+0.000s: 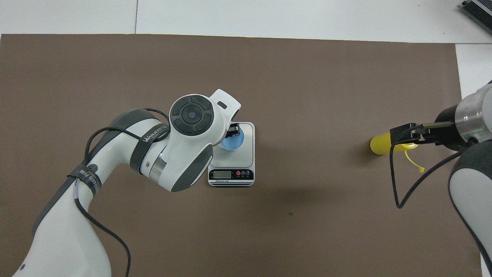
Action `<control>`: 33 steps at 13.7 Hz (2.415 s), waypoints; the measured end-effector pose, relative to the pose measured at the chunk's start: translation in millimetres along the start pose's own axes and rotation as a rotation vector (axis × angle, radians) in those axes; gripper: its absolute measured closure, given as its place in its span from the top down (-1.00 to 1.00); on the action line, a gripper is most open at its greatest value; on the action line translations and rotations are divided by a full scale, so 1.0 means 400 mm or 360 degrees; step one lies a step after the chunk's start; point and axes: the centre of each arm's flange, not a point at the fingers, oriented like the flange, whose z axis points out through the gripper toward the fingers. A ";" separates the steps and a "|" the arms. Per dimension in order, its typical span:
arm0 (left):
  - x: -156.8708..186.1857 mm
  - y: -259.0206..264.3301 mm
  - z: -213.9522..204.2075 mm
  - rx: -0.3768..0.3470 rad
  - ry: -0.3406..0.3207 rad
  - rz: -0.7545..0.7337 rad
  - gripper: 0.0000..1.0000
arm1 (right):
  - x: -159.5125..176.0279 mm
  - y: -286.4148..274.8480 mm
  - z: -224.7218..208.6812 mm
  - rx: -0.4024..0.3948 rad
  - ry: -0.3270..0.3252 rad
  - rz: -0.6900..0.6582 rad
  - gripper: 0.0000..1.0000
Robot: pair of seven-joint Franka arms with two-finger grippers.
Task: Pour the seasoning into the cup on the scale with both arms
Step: 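Release the cup and withdraw the left gripper while the right gripper opens, then grasp the yellow bottle with the right gripper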
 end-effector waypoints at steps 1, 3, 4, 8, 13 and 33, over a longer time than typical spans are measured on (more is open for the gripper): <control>0.020 -0.030 -0.041 0.0001 0.0016 0.0014 0.99 | 0.002 0.018 0.001 0.0000 -0.0001 0.0005 1.00; 0.057 -0.115 -0.127 0.0018 0.0033 0.0071 1.00 | 0.005 0.081 0.007 0.0001 -0.0010 -0.0021 1.00; 0.069 -0.157 -0.164 0.0027 0.0038 0.0095 1.00 | 0.006 0.120 0.015 0.0003 -0.0019 -0.0050 1.00; 0.105 -0.317 -0.274 0.0067 0.0037 0.0203 1.00 | -0.006 0.251 0.088 0.0020 0.0020 -0.0333 1.00; 0.128 -0.535 -0.383 0.0111 -0.0003 0.0357 1.00 | -0.044 0.441 0.234 0.0270 0.0224 -0.0734 1.00; 0.098 -0.788 -0.563 0.0051 -0.0118 0.0466 1.00 | -0.100 0.545 0.663 0.0906 0.1038 -0.1243 1.00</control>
